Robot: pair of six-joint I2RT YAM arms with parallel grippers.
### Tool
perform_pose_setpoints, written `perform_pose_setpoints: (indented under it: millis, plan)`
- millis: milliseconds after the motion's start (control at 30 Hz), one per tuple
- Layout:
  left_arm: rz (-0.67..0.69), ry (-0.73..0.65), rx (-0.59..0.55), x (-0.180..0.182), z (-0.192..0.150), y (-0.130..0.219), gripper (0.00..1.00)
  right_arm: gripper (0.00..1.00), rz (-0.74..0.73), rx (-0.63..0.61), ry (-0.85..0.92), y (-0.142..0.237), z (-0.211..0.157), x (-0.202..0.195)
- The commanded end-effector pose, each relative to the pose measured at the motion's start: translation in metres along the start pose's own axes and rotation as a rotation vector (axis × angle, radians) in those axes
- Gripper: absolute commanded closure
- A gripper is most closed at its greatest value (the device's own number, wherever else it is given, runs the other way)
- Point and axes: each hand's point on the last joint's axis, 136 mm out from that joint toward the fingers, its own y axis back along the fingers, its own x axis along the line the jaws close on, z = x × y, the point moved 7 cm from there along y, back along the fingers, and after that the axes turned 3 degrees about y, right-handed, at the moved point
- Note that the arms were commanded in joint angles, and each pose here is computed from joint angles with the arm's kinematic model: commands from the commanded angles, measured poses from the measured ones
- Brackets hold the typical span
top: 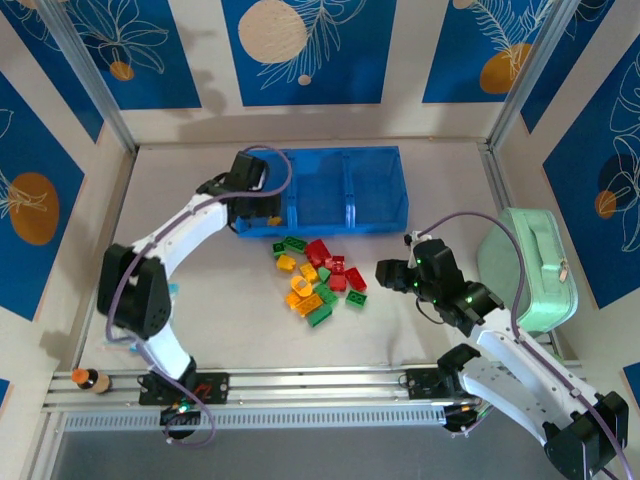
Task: Sort the legos into containers by color
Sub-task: Pick up the lego from the center of the table.
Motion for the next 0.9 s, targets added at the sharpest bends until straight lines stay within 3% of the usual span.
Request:
perform_pose_setpoints:
  millis: [0, 367, 867]
  plan:
    - [-0.057, 0.017, 0.021, -0.01, -0.028, 0.014, 0.24, 0.37, 0.014, 0.005, -0.012, -0.003, -0.003, 0.001]
    - [-0.173, 0.036, 0.149, -0.038, -0.109, -0.002, 0.27, 0.34, 0.034, 0.027, -0.032, -0.009, -0.005, 0.004]
    - [-0.123, 0.02, 0.214, -0.044, -0.126, -0.038, 0.32, 0.34, 0.019, 0.024, -0.031, -0.003, -0.011, 0.0]
